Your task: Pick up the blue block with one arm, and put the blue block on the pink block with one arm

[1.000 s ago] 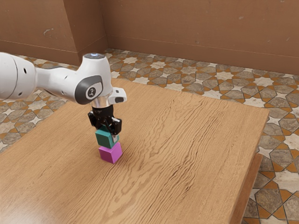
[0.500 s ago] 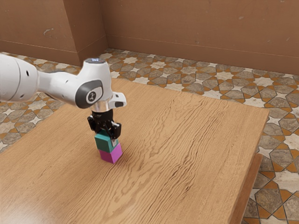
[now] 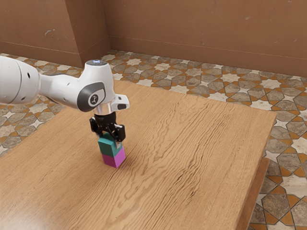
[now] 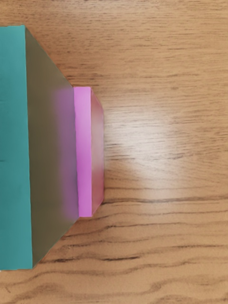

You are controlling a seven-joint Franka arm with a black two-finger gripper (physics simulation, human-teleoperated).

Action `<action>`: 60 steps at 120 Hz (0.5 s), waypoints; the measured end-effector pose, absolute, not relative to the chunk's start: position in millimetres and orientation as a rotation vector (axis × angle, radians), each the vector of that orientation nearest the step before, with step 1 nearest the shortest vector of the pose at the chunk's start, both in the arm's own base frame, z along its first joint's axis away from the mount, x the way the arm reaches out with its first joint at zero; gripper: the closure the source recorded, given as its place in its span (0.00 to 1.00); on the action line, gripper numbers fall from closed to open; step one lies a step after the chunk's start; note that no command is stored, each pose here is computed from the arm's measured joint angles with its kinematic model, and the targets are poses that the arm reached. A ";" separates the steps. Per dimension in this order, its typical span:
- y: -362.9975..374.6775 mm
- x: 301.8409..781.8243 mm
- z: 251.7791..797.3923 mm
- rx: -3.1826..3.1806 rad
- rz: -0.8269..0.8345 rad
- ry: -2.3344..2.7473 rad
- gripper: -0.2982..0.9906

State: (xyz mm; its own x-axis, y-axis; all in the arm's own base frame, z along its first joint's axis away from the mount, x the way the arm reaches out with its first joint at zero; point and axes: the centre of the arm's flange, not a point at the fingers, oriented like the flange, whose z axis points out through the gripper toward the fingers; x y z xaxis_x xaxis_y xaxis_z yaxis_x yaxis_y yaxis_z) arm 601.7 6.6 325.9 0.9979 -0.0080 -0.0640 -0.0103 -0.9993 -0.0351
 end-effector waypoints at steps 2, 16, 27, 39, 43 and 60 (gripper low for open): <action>6.7 601.9 326.7 -3.104 0.097 0.015 0.33; 7.9 608.4 367.5 -3.099 -0.002 0.017 0.29; 7.9 613.1 431.0 -3.081 -0.137 0.023 0.27; 8.3 606.4 469.5 -3.071 -0.199 0.028 0.25; 8.8 603.2 475.5 -3.072 -0.195 0.028 0.25; 6.4 593.4 482.0 -3.083 -0.139 0.038 0.24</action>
